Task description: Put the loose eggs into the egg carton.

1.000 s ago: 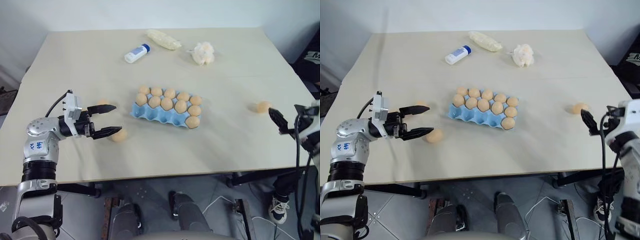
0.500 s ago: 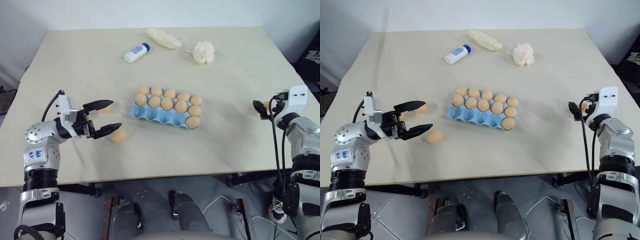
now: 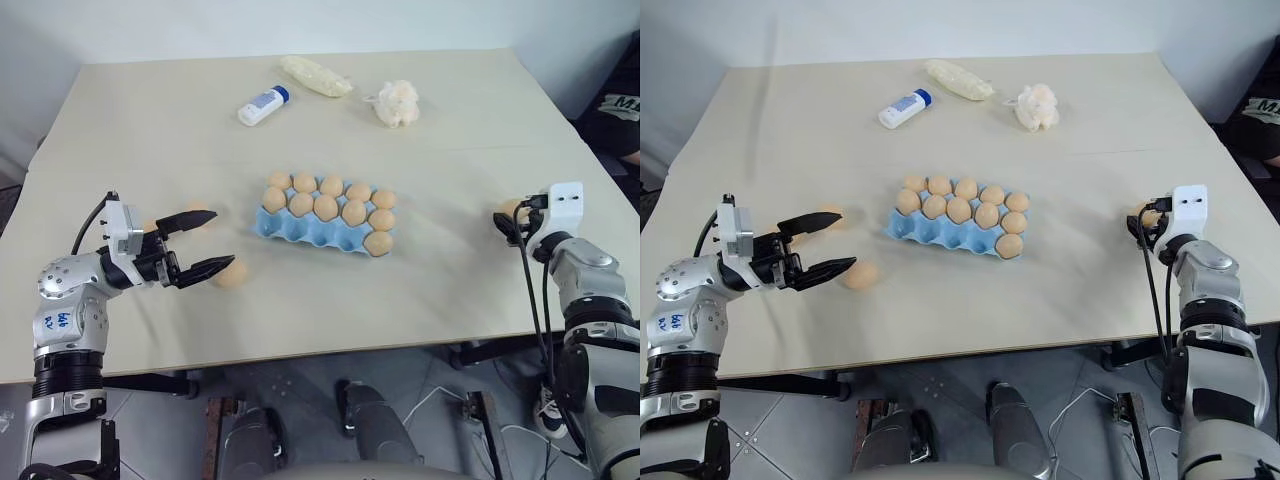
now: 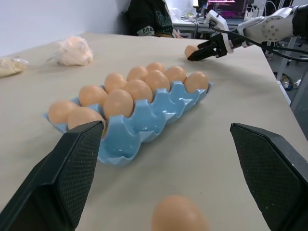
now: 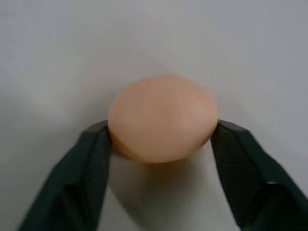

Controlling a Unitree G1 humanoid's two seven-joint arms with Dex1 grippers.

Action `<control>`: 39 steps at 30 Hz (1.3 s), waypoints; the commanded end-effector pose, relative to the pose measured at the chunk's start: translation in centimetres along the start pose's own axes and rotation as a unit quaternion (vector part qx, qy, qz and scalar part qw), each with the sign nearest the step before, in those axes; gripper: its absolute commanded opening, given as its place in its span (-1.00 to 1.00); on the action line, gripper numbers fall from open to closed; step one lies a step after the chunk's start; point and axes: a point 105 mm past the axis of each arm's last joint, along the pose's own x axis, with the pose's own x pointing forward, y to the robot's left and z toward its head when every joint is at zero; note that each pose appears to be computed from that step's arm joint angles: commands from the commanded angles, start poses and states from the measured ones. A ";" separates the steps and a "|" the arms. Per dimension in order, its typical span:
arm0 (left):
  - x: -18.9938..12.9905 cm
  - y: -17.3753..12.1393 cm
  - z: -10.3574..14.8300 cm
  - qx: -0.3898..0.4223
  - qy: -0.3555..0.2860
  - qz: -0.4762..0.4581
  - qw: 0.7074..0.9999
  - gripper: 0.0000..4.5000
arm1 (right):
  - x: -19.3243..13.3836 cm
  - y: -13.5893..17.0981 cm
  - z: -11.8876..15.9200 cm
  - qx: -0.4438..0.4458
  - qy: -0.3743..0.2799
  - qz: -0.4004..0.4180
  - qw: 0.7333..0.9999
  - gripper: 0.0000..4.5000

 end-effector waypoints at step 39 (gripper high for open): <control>-1.3 2.0 3.7 0.061 -0.072 0.099 0.991 1.00 | -3.9 20.5 9.0 -0.116 -0.117 0.366 0.916 -0.27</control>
